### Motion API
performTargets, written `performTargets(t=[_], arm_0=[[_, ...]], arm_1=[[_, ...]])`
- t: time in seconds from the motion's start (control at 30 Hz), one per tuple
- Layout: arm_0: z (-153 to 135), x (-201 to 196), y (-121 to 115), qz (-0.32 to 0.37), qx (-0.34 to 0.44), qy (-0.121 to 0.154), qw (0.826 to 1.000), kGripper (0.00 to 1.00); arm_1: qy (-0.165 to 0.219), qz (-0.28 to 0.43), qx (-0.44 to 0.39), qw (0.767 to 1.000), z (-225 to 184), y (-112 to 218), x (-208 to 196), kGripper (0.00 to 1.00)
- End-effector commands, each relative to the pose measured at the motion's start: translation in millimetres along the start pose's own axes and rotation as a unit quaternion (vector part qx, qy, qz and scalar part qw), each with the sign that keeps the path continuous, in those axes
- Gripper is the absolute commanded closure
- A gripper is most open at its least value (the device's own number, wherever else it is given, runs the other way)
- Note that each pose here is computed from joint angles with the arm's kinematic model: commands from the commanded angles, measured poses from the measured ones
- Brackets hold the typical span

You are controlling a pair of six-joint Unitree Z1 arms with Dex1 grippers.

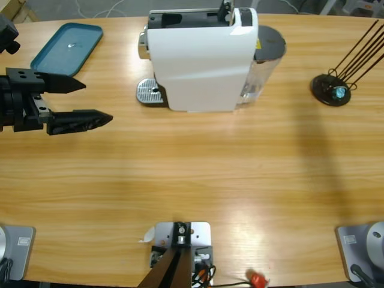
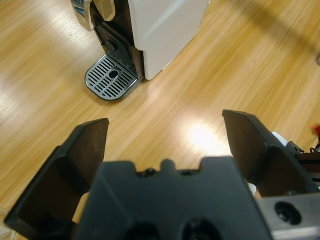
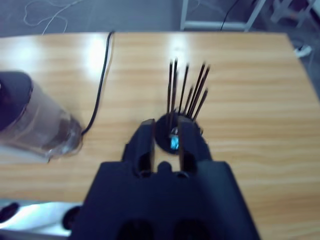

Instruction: Pour coffee

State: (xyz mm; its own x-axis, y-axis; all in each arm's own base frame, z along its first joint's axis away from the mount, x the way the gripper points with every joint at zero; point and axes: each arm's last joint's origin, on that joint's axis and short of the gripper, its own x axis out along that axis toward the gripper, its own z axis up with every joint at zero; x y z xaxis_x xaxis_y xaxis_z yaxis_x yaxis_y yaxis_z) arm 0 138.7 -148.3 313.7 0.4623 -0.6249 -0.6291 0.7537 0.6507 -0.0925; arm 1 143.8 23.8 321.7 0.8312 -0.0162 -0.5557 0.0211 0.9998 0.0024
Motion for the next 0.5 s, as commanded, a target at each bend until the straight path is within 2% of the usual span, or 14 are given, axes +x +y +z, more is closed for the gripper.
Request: performTargets(t=[0.03, 0.27, 0.33, 0.5], arm_0=[[-11.1, -2.7, -4.5, -0.01, -0.008, 0.003, 1.0, 0.013], [-12.9, -6.2, -8.5, -0.017, -0.008, -0.001, 1.0, 0.015], [-13.1, -7.8, -10.2, -0.02, -0.008, -0.003, 1.0, 0.017], [-15.9, -10.2, -10.3, -0.016, -0.011, -0.005, 1.0, 0.017]], arm_1=[[0.066, -0.037, 0.021, 0.997, -50.1, -6.1, 18.0, 0.023], [0.072, -0.056, 0.037, 0.995, -65.9, -8.9, 44.7, 0.047], [0.079, -0.061, 0.039, 0.994, -64.2, -8.3, 58.4, 0.108], [0.091, -0.064, 0.039, 0.993, -61.1, -4.4, 87.7, 0.11]])
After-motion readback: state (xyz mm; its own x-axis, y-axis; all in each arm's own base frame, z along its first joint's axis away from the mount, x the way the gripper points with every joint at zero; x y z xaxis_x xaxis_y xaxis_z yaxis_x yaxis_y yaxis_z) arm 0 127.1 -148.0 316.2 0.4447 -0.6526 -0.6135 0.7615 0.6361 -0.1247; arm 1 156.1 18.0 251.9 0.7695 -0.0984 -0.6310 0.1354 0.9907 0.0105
